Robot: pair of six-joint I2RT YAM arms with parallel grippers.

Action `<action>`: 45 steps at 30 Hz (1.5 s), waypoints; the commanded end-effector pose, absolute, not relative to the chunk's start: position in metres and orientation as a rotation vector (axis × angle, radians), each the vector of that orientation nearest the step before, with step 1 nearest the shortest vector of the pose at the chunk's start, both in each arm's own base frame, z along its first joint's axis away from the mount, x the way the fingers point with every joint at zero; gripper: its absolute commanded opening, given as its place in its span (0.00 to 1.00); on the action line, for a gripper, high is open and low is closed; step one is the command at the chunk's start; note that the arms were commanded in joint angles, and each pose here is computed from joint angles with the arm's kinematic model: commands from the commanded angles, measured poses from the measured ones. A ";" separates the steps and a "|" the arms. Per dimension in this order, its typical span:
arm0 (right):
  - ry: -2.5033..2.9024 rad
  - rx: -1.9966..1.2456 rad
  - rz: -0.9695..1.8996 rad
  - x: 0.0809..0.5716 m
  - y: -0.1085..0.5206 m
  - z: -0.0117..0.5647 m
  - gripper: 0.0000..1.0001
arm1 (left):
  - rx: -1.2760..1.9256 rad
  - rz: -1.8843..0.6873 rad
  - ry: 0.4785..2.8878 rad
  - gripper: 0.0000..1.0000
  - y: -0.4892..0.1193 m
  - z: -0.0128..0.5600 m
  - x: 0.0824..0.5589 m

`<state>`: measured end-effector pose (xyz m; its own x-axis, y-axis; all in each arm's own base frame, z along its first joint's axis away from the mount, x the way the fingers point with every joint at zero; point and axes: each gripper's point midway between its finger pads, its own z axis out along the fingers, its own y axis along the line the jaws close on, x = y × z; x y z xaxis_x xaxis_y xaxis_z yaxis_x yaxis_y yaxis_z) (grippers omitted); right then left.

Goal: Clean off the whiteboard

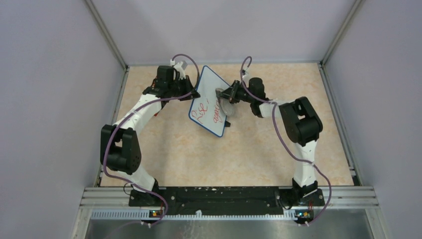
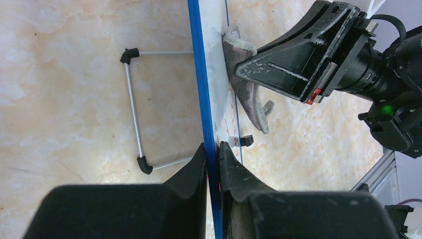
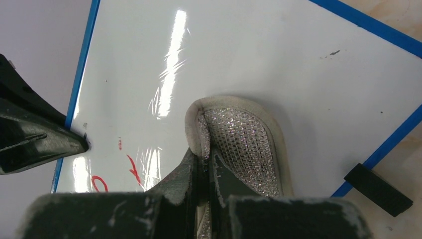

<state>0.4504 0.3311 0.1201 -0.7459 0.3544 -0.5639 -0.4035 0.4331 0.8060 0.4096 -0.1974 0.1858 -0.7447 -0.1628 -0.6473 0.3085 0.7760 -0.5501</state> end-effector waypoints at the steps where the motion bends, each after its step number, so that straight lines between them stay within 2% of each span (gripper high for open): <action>1: 1.922 -0.218 1.459 0.423 0.371 0.137 0.00 | 0.217 -0.886 2.199 0.00 -0.211 0.201 0.406; 6: 1.818 -0.380 1.524 0.390 0.407 0.176 0.00 | 0.216 -0.882 2.200 0.00 -0.210 0.200 0.406; 13: 1.733 -0.432 1.606 0.367 0.414 0.200 0.00 | 0.217 -0.884 2.200 0.00 -0.210 0.200 0.406; 20: 1.788 -0.362 1.615 0.374 0.408 0.177 0.00 | 0.216 -0.884 2.198 0.00 -0.210 0.201 0.406; 26: 1.927 -0.103 1.481 0.406 0.361 0.126 0.00 | 0.218 -0.894 2.194 0.00 -0.211 0.203 0.405; 35: 2.011 0.154 1.392 0.423 0.306 0.080 0.00 | 0.216 -0.886 2.186 0.00 -0.210 0.204 0.405; 40: 2.024 0.207 1.409 0.427 0.299 0.070 0.00 | 0.215 -0.886 2.188 0.00 -0.210 0.203 0.405; 45: 1.971 0.107 1.493 0.420 0.321 0.092 0.00 | 0.215 -0.890 2.187 0.00 -0.210 0.204 0.405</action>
